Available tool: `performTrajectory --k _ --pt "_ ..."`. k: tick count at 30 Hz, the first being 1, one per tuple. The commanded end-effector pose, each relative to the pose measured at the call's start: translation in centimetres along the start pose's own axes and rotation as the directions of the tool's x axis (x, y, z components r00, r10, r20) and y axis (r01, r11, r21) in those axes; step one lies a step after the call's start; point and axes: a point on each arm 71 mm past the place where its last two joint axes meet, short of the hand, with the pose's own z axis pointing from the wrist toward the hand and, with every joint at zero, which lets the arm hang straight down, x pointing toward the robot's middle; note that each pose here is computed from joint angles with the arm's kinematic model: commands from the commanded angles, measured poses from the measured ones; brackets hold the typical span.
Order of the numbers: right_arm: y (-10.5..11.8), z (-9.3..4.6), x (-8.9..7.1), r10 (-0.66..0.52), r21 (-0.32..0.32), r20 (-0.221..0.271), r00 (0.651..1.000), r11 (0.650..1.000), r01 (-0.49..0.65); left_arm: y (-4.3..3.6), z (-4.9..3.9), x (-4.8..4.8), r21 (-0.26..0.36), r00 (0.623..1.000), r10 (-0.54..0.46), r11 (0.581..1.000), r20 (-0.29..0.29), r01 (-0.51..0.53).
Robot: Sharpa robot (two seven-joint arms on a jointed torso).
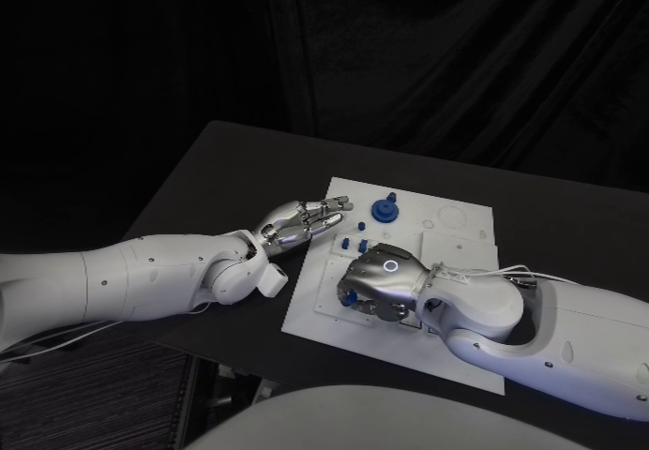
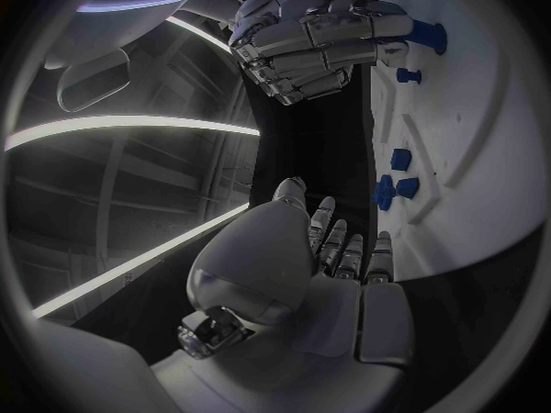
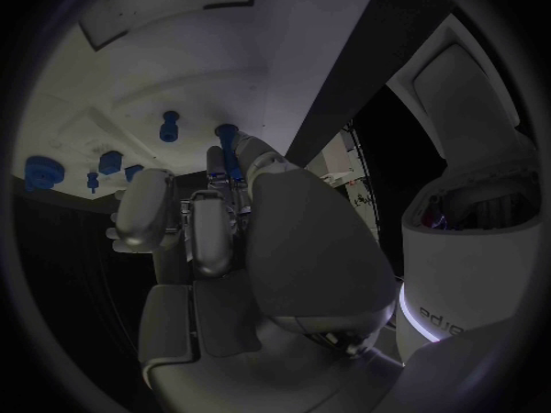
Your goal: Assemble the parts on the task board
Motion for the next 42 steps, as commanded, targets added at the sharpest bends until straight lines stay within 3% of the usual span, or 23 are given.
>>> performTrajectory --k 1,24,29,35,38,42 --pt "-0.2 -0.1 0.2 -0.008 0.023 -0.014 1.000 1.000 0.009 -0.64 0.04 0.16 0.095 1.000 -0.008 0.995 -0.010 0.009" --pt "-0.5 0.2 1.1 -0.006 0.059 -0.069 0.998 0.998 0.010 -0.46 0.23 0.21 0.085 1.000 -0.011 0.996 -0.015 0.013" --pt "-0.5 0.1 1.4 0.002 0.066 -0.061 0.998 0.998 0.002 -0.45 0.21 0.17 0.084 1.000 -0.011 0.996 -0.014 0.012" --pt "-0.9 -0.6 1.3 0.010 0.060 -0.001 1.000 0.998 -0.010 -0.42 0.14 0.12 0.080 1.000 -0.011 0.997 -0.014 0.012" --pt "-1.1 -1.4 1.0 0.019 0.055 0.061 0.998 0.998 -0.023 -0.41 0.04 0.05 0.080 1.000 -0.011 0.997 -0.012 0.012" --pt "-1.3 -2.9 0.0 0.041 0.044 0.190 0.981 0.998 -0.050 -0.39 -0.07 -0.04 0.078 1.000 -0.010 0.997 -0.009 0.011"
